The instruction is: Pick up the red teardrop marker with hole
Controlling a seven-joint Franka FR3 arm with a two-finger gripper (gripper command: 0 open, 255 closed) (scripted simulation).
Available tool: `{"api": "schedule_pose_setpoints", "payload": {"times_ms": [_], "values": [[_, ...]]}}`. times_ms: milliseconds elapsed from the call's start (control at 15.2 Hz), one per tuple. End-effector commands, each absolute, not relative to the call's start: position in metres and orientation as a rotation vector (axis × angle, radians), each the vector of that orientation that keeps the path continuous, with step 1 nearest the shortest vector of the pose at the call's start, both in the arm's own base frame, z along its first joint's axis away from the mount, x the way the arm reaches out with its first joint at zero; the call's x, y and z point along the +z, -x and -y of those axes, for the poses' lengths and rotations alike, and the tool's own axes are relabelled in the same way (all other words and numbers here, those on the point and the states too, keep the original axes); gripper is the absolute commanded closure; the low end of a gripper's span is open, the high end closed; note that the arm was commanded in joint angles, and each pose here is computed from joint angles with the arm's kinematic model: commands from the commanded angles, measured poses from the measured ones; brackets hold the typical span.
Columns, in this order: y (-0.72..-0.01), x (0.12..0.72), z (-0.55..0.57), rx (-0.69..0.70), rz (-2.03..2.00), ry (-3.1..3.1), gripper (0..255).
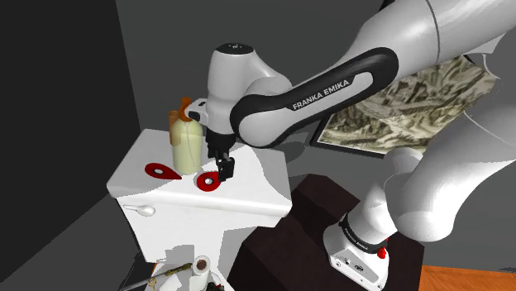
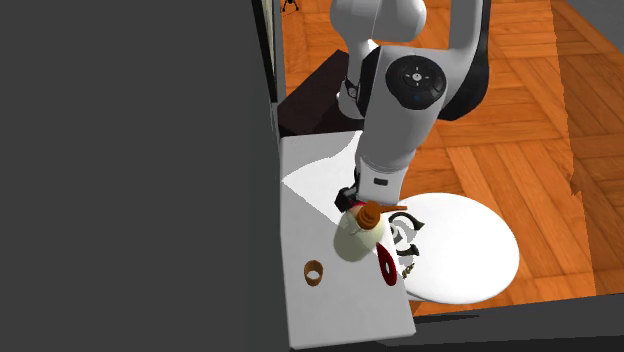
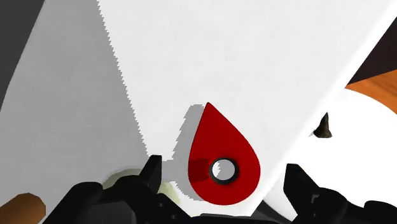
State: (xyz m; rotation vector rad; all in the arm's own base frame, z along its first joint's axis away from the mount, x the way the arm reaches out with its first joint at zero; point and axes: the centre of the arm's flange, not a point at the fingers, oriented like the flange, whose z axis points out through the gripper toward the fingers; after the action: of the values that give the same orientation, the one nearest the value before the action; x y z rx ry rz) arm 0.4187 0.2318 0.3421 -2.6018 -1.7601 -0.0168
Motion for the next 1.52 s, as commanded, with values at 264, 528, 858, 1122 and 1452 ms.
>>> {"api": "schedule_pose_setpoints", "payload": {"times_ms": [264,528,858,1122,1452], "values": [[-0.417,0.312,-0.239,-0.016,1.791,2.579,0],[-0.417,0.298,-0.239,-0.017,1.791,2.579,0],[-0.414,0.299,-0.240,-0.017,1.791,2.579,255],[-0.414,0.297,-0.242,-0.016,1.791,2.579,255],[-0.417,0.319,-0.239,-0.017,1.791,2.579,255]]}}
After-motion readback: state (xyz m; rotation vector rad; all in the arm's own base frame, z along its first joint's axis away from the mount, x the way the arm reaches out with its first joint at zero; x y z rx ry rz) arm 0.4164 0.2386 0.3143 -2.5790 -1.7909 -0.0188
